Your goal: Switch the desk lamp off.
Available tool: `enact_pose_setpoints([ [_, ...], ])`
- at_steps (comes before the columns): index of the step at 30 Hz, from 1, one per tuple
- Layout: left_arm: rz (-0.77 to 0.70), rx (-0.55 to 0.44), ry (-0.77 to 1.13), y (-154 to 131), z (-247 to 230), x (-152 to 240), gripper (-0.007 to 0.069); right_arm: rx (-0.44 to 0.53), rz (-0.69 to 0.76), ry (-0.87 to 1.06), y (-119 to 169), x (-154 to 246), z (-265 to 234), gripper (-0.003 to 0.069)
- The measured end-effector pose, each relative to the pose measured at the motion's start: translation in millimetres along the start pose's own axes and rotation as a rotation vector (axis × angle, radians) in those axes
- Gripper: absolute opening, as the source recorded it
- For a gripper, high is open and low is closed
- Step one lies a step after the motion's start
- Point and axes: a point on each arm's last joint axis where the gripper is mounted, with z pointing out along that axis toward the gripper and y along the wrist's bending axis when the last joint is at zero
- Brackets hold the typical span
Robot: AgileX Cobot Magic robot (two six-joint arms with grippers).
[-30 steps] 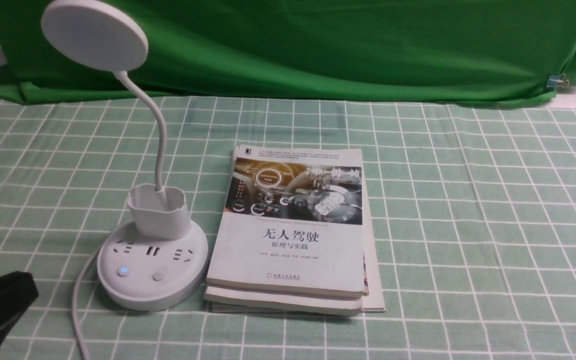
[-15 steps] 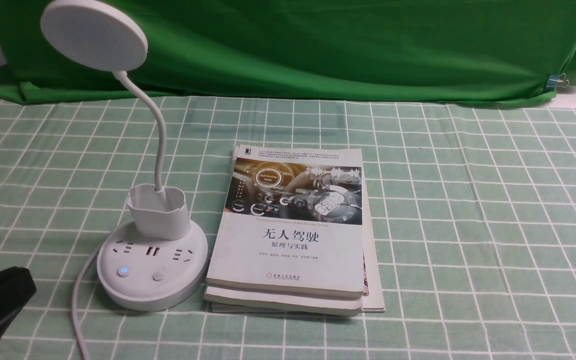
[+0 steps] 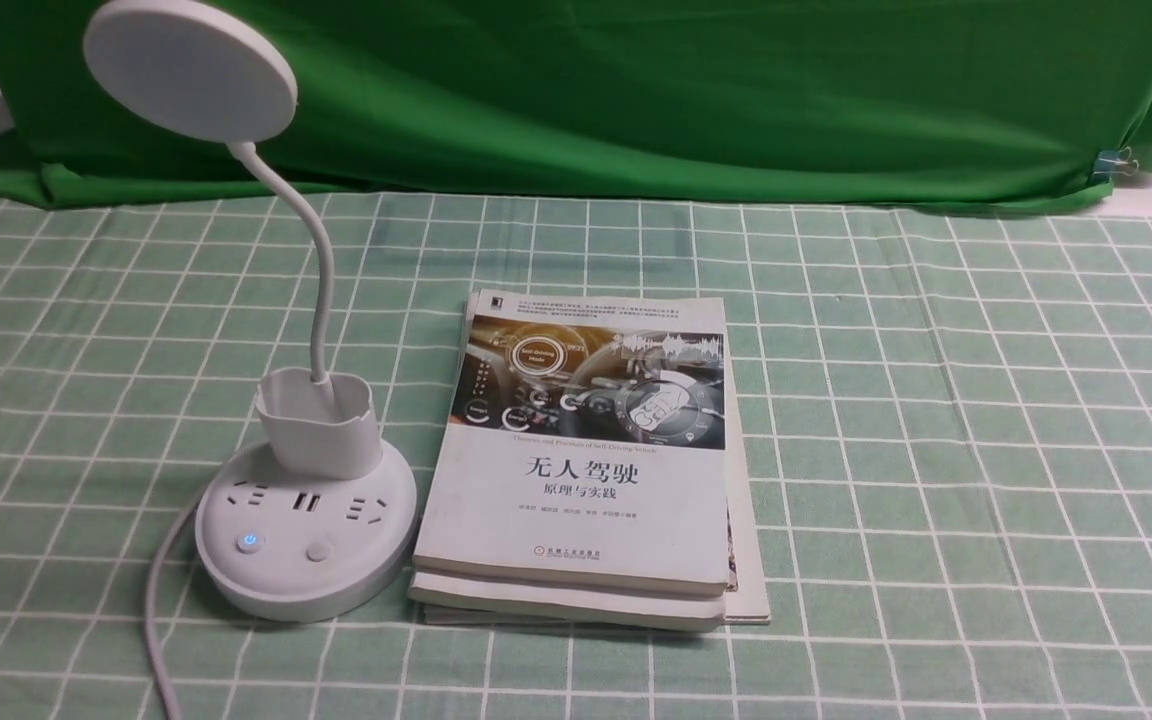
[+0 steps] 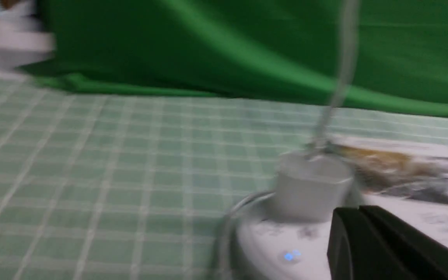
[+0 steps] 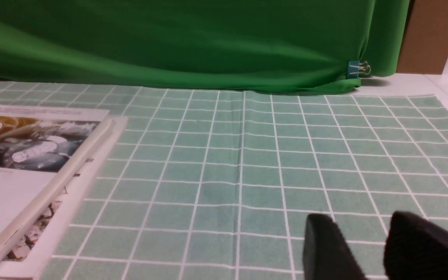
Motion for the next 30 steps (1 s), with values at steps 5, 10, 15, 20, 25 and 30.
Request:
enact_pose_setpoints([
  [5, -0.053, -0.059, 0.089, 4.7, 8.9, 36.0, 0.0000, 0.000, 0.000, 0.000, 0.0, 0.0, 0.0, 0.0242],
  [10, -0.087, -0.057, 0.098, 4.9, 11.6, 45.5, 0.0000, 0.000, 0.001, 0.000, 0.0, 0.0, 0.0, 0.0242],
  [15, -0.096, -0.058, 0.072, 5.1, 11.7, 43.4, 0.0000, 0.000, 0.001, 0.000, 0.0, 0.0, 0.0, 0.0242],
  [20, -0.091, -0.032, 0.073, 3.7, 11.7, 43.3, 0.0000, 0.000, 0.001, 0.000, 0.0, 0.0, 0.0, 0.0242],
  [25, -0.085, 0.001, 0.076, 1.8, 11.7, 43.4, 0.0000, 0.000, 0.001, 0.000, 0.0, 0.0, 0.0, 0.0242],
  [30, -0.085, 0.001, 0.076, 1.8, 11.7, 43.4, 0.0000, 0.000, 0.001, 0.000, 0.0, 0.0, 0.0, 0.0242],
])
